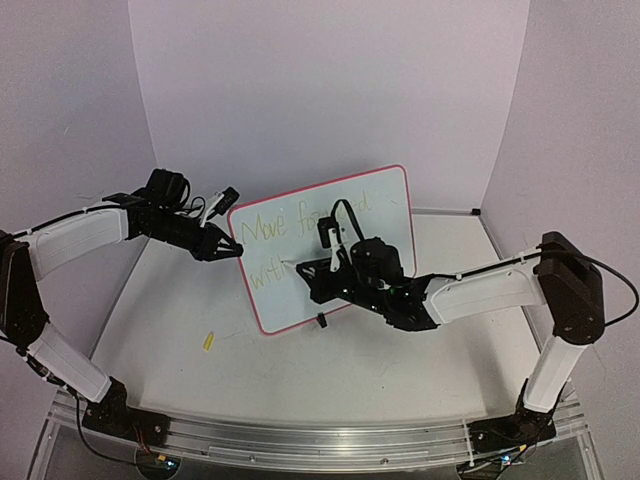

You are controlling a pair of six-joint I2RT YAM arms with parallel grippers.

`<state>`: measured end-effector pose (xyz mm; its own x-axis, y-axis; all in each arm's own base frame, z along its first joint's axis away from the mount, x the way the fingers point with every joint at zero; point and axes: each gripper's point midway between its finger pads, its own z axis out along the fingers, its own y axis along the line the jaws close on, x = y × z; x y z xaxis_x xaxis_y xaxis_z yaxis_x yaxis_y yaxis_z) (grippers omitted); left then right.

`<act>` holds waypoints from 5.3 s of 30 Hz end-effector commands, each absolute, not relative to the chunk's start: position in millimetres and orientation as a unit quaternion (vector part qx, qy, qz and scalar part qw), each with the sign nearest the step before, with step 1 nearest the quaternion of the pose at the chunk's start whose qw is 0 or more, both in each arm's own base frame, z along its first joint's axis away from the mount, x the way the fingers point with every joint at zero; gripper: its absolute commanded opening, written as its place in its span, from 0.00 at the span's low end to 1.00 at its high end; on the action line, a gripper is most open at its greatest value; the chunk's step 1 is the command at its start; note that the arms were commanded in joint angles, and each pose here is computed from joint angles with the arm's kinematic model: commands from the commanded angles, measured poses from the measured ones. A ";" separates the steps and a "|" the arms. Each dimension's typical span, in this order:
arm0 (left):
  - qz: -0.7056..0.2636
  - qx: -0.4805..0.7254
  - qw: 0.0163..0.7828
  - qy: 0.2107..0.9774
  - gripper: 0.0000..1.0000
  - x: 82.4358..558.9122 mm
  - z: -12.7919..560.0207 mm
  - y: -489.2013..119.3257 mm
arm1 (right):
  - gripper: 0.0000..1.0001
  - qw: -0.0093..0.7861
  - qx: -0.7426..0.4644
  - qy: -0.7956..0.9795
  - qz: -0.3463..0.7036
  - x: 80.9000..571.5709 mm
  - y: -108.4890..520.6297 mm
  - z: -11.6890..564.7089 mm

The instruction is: Write a sentence on the whiteboard

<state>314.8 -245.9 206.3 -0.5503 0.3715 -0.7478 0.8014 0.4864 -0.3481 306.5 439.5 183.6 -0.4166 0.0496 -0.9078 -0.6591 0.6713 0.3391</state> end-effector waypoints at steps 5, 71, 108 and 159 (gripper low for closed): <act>-0.321 0.377 0.279 0.823 0.00 312.4 180.3 -246.7 | 0.00 0.513 -0.176 0.760 0.359 317.5 437.4 194.6; -0.319 0.378 0.283 0.821 0.00 311.6 182.8 -246.9 | 0.00 0.453 -0.221 0.749 0.429 290.3 395.5 205.8; -0.313 0.379 0.275 0.827 0.00 312.3 174.6 -247.2 | 0.00 0.463 -0.166 0.726 0.481 370.8 373.4 213.6; -0.312 0.378 0.273 0.827 0.00 312.8 173.3 -247.3 | 0.00 0.422 -0.165 0.728 0.514 328.8 383.0 190.0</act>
